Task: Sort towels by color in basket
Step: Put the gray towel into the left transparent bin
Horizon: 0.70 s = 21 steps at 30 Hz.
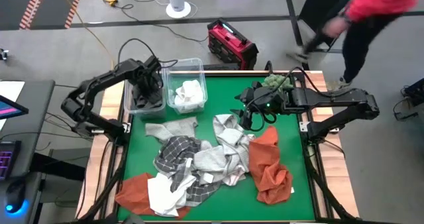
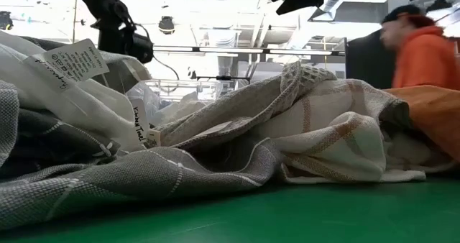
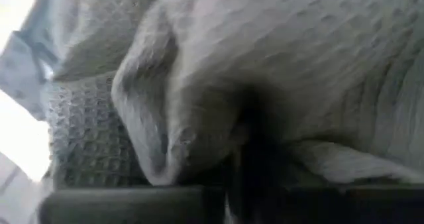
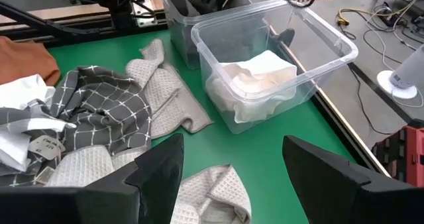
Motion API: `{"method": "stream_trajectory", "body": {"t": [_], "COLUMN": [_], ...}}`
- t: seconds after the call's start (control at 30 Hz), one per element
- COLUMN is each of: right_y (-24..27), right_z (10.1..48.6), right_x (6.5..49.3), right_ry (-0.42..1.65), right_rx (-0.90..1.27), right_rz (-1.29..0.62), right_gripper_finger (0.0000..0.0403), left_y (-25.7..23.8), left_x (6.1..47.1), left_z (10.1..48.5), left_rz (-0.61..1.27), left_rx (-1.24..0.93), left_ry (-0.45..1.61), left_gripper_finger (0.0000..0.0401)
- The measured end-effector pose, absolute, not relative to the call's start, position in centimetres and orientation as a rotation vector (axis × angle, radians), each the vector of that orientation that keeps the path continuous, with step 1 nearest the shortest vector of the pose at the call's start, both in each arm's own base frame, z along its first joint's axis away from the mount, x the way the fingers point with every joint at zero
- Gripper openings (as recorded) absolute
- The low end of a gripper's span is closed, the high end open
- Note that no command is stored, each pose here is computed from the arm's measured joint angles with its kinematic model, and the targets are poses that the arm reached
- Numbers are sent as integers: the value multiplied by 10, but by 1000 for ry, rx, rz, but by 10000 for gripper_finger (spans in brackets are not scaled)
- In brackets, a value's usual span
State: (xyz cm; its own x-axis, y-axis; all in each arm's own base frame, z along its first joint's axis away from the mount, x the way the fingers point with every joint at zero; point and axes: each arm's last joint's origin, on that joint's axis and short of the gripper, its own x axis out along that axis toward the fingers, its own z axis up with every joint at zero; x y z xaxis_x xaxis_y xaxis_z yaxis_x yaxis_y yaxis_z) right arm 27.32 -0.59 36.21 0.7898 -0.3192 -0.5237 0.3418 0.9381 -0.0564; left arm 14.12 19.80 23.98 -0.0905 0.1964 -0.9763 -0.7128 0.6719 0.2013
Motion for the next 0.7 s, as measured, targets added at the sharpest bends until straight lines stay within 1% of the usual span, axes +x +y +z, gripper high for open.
{"method": "stream_trajectory", "body": {"t": [0.13, 0.3, 0.4, 0.47, 0.53, 0.6, 0.7], "right_y": [-7, -7, -7, -7, -7, -7, -7], "right_z": [362, 362, 362, 362, 362, 362, 362], "right_x": [273, 273, 273, 273, 273, 273, 273], "right_ry": [555, 555, 554, 554, 552, 550, 549], "right_rx": [43, 42, 43, 44, 53, 61, 68], "right_rz": [-358, -359, -360, -361, -363, -365, -367], "right_gripper_finger": [285, 285, 285, 285, 285, 285, 285], "left_y": [196, 189, 181, 173, 165, 159, 156], "left_x": [139, 134, 131, 128, 124, 120, 118], "left_z": [270, 308, 329, 338, 343, 339, 323], "left_rz": [782, 755, 670, 577, 524, 494, 452], "left_rx": [-382, -328, -299, -292, -269, -248, -256], "left_ry": [1467, 1441, 1403, 1346, 1307, 1317, 1347], "left_gripper_finger": [101, 179, 210, 217, 217, 213, 202]}}
